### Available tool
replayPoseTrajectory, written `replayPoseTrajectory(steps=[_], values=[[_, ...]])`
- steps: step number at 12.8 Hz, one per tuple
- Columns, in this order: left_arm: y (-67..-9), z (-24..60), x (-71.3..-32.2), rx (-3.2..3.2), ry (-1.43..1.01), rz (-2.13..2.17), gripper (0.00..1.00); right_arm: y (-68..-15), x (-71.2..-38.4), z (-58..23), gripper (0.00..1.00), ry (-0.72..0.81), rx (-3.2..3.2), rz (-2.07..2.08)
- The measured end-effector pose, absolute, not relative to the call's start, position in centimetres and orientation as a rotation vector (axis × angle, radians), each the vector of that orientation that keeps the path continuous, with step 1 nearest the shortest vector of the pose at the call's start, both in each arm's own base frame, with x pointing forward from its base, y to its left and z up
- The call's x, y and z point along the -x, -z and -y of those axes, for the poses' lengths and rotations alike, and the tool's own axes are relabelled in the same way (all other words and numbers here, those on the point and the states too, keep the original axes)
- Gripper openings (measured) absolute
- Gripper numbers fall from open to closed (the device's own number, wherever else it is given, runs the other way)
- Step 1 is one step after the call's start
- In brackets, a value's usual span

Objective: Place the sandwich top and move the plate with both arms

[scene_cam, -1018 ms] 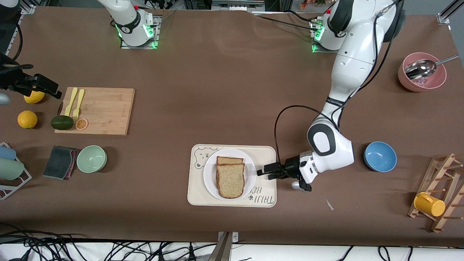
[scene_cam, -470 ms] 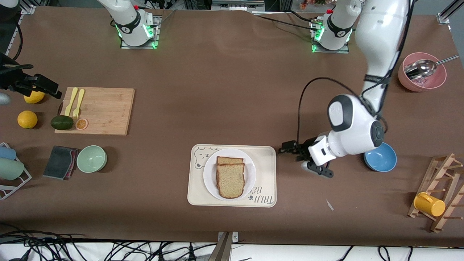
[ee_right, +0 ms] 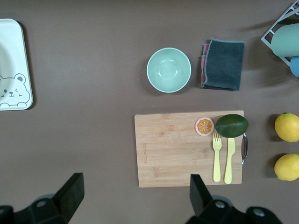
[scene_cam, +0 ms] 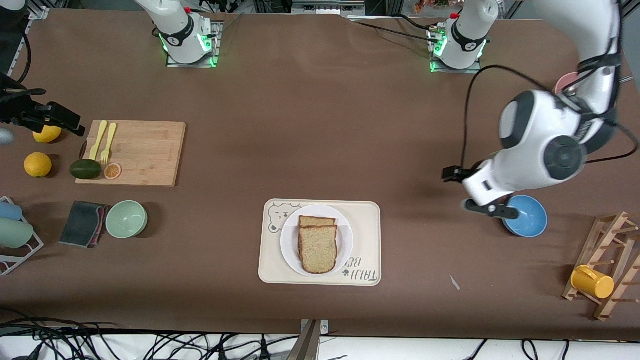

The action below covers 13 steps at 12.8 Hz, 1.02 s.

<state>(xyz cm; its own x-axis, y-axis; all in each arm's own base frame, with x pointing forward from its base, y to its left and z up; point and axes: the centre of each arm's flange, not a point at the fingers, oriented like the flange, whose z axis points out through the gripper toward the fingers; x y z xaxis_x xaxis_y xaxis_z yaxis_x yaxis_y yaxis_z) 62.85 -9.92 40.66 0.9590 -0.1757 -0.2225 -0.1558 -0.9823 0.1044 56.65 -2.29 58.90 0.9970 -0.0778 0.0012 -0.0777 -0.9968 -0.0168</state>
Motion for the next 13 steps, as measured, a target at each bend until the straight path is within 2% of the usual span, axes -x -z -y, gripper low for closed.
replayPoseTrajectory(steps=[2,5,10,11,13], values=[[-44.3,5.6,-61.6,-3.007,0.402,0.204,0.97,-59.0,-56.8,2.3,1.00,0.027,3.123,-0.121],[-51.4,0.2,-59.5,-3.009,0.299,0.104,0.97,-59.1,-56.9,2.3,1.00,0.033,3.123,-0.120],[-59.3,-1.5,-55.9,-3.104,0.149,0.099,0.97,-59.0,-56.9,2.3,1.00,0.031,3.123,-0.121],[-60.1,-1.6,-55.5,-3.110,0.130,0.100,0.96,-59.0,-56.9,2.3,1.00,0.031,3.122,-0.122],[-60.9,-1.7,-54.7,-3.111,0.120,0.099,0.86,-59.0,-56.9,2.3,1.00,0.031,3.123,-0.120]])
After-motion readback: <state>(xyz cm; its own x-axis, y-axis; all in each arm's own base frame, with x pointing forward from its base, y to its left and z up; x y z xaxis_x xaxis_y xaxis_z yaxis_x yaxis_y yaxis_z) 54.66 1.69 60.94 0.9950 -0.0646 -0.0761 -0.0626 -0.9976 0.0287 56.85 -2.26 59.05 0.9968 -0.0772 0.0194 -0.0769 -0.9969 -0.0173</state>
